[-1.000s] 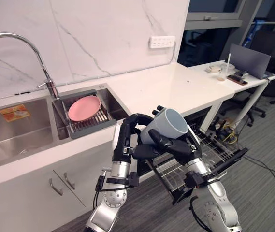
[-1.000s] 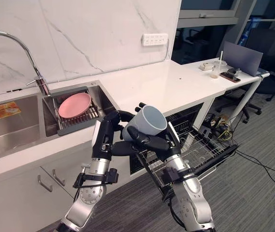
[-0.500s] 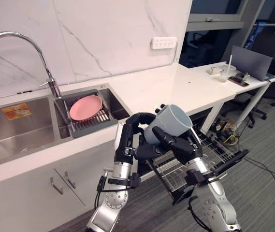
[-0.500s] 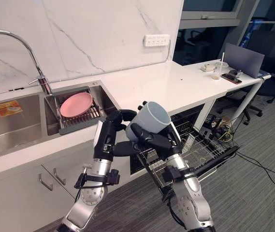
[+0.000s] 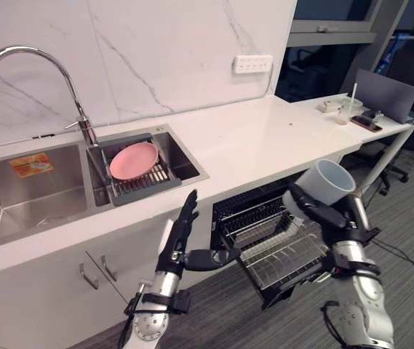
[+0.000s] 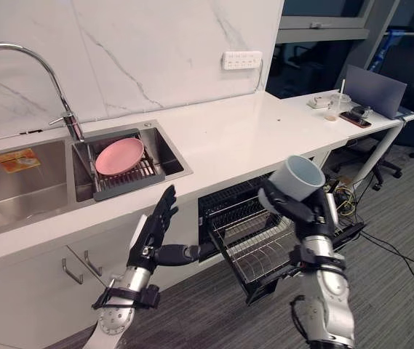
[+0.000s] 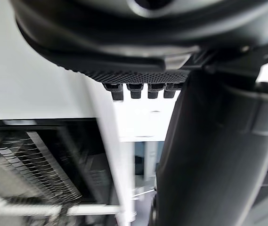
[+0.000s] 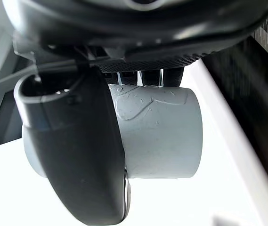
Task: Walk over to the sink, pick up the cup, carry it to the dishwasher, place the cup inside the dishwasher, then close the dishwasher door
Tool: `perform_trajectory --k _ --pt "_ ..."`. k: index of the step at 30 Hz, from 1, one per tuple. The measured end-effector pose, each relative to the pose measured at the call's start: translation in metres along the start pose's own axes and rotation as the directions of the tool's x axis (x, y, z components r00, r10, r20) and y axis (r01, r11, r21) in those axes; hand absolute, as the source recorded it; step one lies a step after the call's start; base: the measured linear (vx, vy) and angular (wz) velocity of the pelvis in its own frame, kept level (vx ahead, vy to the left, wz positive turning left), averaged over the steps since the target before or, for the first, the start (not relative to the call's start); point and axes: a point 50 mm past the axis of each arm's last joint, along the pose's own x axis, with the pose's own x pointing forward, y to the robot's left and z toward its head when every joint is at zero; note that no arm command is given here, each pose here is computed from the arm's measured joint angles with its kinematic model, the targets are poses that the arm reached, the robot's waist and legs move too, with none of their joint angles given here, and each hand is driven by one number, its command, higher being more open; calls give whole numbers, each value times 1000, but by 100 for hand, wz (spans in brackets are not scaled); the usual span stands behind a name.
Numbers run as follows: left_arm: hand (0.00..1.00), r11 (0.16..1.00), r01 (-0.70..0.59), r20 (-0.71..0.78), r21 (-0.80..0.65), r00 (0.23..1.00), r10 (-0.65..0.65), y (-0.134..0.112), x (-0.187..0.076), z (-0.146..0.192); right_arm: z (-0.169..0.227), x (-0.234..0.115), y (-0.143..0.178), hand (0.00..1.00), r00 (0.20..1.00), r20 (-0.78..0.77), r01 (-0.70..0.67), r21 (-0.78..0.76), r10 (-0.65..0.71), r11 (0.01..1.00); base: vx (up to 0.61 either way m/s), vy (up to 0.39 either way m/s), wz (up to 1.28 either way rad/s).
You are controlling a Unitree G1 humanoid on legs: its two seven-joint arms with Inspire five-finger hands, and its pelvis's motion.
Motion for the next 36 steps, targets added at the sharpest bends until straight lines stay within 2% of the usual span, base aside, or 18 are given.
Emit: perform_trajectory --k 6,10,12,15,17,23,26,36 --pt "100 976 211 -133 -60 967 -217 -21 -17 -24 -20 5 -10 0 986 -165 -24 -167 -4 986 -19 -24 8" --pt "100 960 260 -261 -103 925 -278 -24 -27 -44 -42 11 -17 0 947 -321 -80 -278 -14 957 -26 -29 11" --pt "100 962 246 -334 -120 902 -272 -19 -32 -55 -48 21 -22 0 923 -383 -119 -339 -22 933 -56 -35 20" --pt "100 965 240 -368 -102 893 -260 -10 -29 -60 -41 46 -23 0 915 -402 -152 -400 -24 904 -150 -33 23" --pt "100 971 229 -375 -65 896 -236 -1 -18 -61 -21 79 -21 0 926 -375 -152 -449 -31 880 -152 -14 12" --pt "100 992 127 -396 -18 910 -124 24 -7 -66 42 134 -17 0 962 -266 -92 -531 -63 843 -108 -10 19" --pt "100 998 64 -403 -18 913 -66 34 -7 -70 71 150 -19 0 971 -218 -41 -546 -95 837 -59 42 10" --pt "100 999 -35 -445 -32 895 17 47 -16 -84 85 162 -30 0 947 -291 -45 -536 -134 843 -28 77 10"
